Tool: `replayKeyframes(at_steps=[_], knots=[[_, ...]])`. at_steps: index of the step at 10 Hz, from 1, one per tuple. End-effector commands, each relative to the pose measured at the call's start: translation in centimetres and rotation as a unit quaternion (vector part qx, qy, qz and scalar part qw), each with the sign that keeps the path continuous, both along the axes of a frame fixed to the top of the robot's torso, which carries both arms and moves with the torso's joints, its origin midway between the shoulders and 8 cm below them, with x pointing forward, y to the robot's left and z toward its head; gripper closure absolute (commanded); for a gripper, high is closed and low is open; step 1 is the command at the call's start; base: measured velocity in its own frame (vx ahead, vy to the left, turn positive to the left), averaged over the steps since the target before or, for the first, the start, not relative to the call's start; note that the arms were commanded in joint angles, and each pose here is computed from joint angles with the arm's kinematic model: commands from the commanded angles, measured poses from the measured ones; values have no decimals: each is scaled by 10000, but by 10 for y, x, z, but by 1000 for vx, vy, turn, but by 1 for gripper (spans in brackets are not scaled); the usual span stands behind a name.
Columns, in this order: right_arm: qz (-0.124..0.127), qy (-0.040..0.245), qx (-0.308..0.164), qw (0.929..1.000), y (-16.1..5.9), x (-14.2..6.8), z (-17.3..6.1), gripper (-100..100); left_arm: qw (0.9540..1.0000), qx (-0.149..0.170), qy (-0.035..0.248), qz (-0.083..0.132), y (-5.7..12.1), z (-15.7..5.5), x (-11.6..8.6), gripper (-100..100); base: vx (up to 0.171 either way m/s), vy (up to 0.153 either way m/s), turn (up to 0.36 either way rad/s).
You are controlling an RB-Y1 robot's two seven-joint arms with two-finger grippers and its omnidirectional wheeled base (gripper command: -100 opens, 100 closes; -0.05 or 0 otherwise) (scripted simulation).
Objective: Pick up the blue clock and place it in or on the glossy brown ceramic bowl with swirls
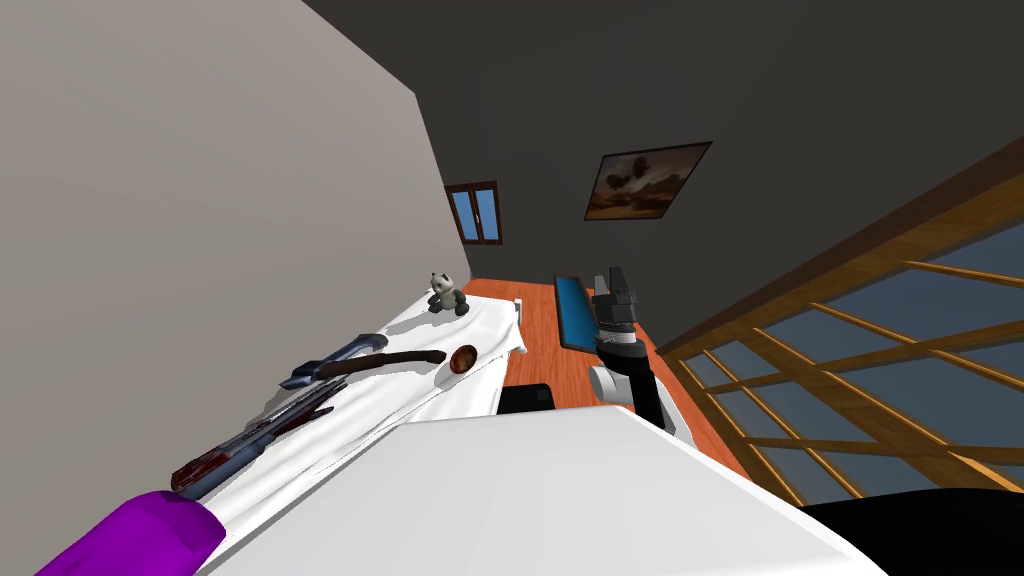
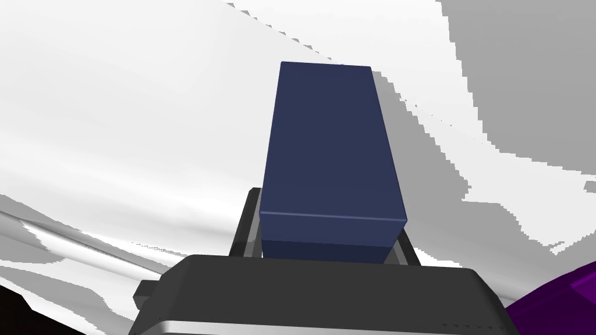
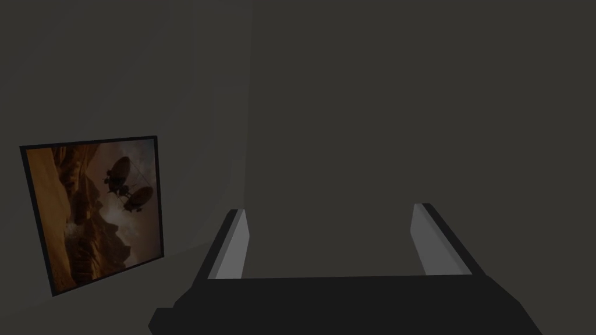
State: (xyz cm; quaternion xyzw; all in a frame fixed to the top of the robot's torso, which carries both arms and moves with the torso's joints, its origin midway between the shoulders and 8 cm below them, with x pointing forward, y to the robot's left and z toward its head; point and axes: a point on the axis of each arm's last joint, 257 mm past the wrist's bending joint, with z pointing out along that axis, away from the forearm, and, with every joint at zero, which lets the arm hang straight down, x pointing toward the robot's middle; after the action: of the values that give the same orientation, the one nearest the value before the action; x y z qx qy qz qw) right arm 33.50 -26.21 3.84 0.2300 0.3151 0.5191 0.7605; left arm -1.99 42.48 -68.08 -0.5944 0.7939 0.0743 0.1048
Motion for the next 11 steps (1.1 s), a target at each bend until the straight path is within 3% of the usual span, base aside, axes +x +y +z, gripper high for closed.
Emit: replayKeyframes(at_steps=[1, 2, 4, 11], knots=[[0, 0, 0, 10000, 0, 0, 0, 0, 10000, 0, 0, 0, 0, 0, 0, 0, 0, 0, 0], [0, 0, 0, 10000, 0, 0, 0, 0, 10000, 17, -5, -11, 5, 3, -6, 100, 36, -18, 29], [0, 0, 0, 10000, 0, 0, 0, 0, 10000, 33, -5, -41, 13, 10, -19, 100, 84, -47, 45], [0, 0, 0, 10000, 0, 0, 0, 0, 10000, 10, 10, -91, 19, 21, -38, 100, 34, -17, 11]])
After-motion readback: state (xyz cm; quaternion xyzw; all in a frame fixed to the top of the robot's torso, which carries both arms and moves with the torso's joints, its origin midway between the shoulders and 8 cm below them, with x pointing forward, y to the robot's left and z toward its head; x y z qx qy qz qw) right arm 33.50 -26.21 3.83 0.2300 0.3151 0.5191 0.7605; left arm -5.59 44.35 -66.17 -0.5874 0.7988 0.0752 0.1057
